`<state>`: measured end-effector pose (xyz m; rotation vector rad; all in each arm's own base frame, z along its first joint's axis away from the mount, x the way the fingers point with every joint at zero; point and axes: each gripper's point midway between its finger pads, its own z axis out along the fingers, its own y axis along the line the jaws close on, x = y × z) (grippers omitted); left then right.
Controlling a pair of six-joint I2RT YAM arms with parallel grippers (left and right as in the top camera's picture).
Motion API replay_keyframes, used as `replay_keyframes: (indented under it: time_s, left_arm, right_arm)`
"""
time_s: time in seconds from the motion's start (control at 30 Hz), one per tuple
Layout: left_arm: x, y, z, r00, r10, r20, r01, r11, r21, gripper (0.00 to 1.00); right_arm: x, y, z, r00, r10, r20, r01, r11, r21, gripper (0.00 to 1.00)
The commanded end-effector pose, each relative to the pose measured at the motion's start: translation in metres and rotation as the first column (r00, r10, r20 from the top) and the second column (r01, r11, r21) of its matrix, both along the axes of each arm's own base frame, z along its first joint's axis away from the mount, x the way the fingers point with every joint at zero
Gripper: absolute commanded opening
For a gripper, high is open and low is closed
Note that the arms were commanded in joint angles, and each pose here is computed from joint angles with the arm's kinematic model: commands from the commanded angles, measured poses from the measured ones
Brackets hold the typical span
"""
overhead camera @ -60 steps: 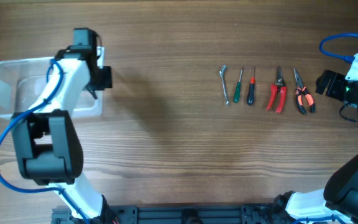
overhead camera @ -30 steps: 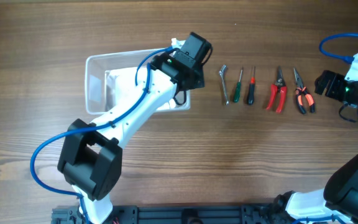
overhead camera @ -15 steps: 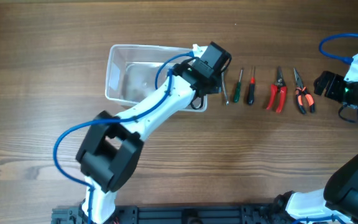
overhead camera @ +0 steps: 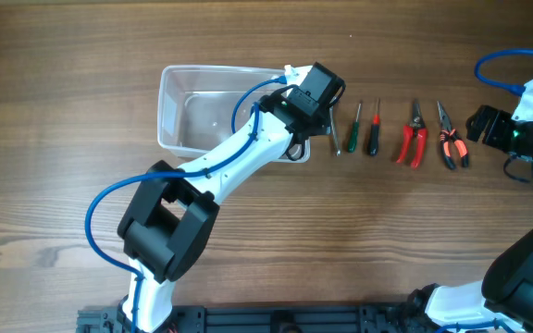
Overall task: Pack container
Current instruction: 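Slide the container rightward toward the tools with the left gripper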
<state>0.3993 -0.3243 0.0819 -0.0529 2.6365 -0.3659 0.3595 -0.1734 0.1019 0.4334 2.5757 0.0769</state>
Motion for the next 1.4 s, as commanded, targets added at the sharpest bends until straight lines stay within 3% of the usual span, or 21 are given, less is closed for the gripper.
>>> replay_keyframes:
  time_s: [0.0, 0.07, 0.1, 0.13, 0.17, 0.2, 0.33, 0.5, 0.67, 0.7, 0.73, 0.9, 0.97, 1.07, 1.2, 1.37]
  left_arm:
    - [-0.008, -0.014, -0.021, 0.993, 0.041, -0.109, -0.051, 0.995, -0.086, 0.04]
    - [-0.009, -0.013, -0.023, 0.993, 0.042, -0.114, -0.051, 0.995, -0.081, 0.04]
    - [-0.009, -0.013, -0.023, 0.993, 0.041, -0.113, -0.050, 0.995, -0.081, 0.09]
    - [-0.009, -0.013, -0.023, 0.993, 0.041, -0.113, -0.050, 0.995, -0.080, 0.25]
    - [-0.008, -0.014, -0.022, 0.993, 0.041, -0.109, -0.050, 0.995, -0.084, 0.50]
    - [-0.007, -0.014, -0.022, 0.993, 0.041, -0.107, -0.050, 0.995, -0.086, 0.63]
    - [-0.005, -0.012, -0.020, 0.994, 0.043, -0.103, -0.052, 0.995, -0.089, 0.75]
    - [-0.002, -0.015, -0.011, 0.996, 0.041, -0.086, -0.050, 0.993, -0.108, 0.75]
    - [0.014, -0.016, 0.012, 0.998, 0.056, -0.041, -0.062, 0.987, -0.148, 0.74]
    - [0.019, -0.014, 0.018, 0.998, 0.060, -0.030, -0.064, 0.986, -0.156, 0.65]
    - [0.022, -0.013, 0.023, 0.999, 0.047, -0.016, -0.049, 0.987, -0.152, 0.64]
    - [0.038, -0.010, 0.064, 0.978, -0.128, 0.162, 0.136, 0.990, -0.035, 0.56]
    - [0.041, -0.008, 0.087, 0.955, -0.183, 0.232, 0.186, 0.982, 0.010, 0.46]
    - [0.037, -0.007, 0.118, 0.911, -0.279, 0.305, 0.270, 0.960, 0.071, 0.08]
    - [0.009, 0.012, 0.140, 0.858, -0.433, 0.277, 0.386, 0.899, 0.207, 0.04]
    - [-0.056, 0.038, 0.132, 0.778, -0.626, 0.058, 0.583, 0.753, 0.304, 0.04]
  right_arm:
    - [0.004, 0.003, 0.000, 1.000, 0.003, 0.008, -0.003, 1.000, 0.022, 1.00]
    - [0.004, 0.003, 0.000, 1.000, 0.003, 0.008, -0.003, 1.000, 0.022, 1.00]
    - [0.004, 0.003, 0.000, 1.000, 0.003, 0.008, -0.003, 1.000, 0.022, 1.00]
    - [0.004, 0.003, 0.000, 1.000, 0.003, 0.008, -0.003, 1.000, 0.022, 1.00]
    - [0.004, 0.003, 0.000, 1.000, 0.003, 0.008, -0.003, 1.000, 0.023, 1.00]
    - [0.004, 0.003, 0.000, 1.000, 0.004, 0.008, -0.004, 1.000, 0.022, 1.00]
    - [0.004, 0.003, 0.000, 1.000, 0.004, 0.007, -0.004, 1.000, 0.023, 1.00]
    - [0.003, 0.004, 0.000, 1.000, 0.003, 0.006, -0.003, 1.000, 0.024, 1.00]
    - [0.003, 0.003, 0.000, 1.000, 0.003, 0.007, -0.003, 1.000, 0.023, 1.00]
    - [0.003, 0.004, 0.000, 1.000, 0.003, 0.006, -0.003, 1.000, 0.024, 1.00]
    - [0.003, 0.004, 0.000, 1.000, 0.003, 0.005, -0.003, 1.000, 0.024, 1.00]
    - [0.004, 0.003, 0.000, 1.000, 0.003, 0.007, -0.003, 1.000, 0.023, 1.00]
    - [0.004, 0.003, 0.000, 1.000, 0.003, 0.008, -0.003, 1.000, 0.023, 0.99]
    - [0.004, 0.003, 0.000, 1.000, 0.003, 0.008, -0.003, 1.000, 0.022, 1.00]
    - [0.004, 0.003, 0.000, 1.000, 0.003, 0.008, -0.003, 1.000, 0.023, 1.00]
    - [0.004, 0.003, 0.000, 1.000, 0.003, 0.008, -0.003, 1.000, 0.023, 1.00]
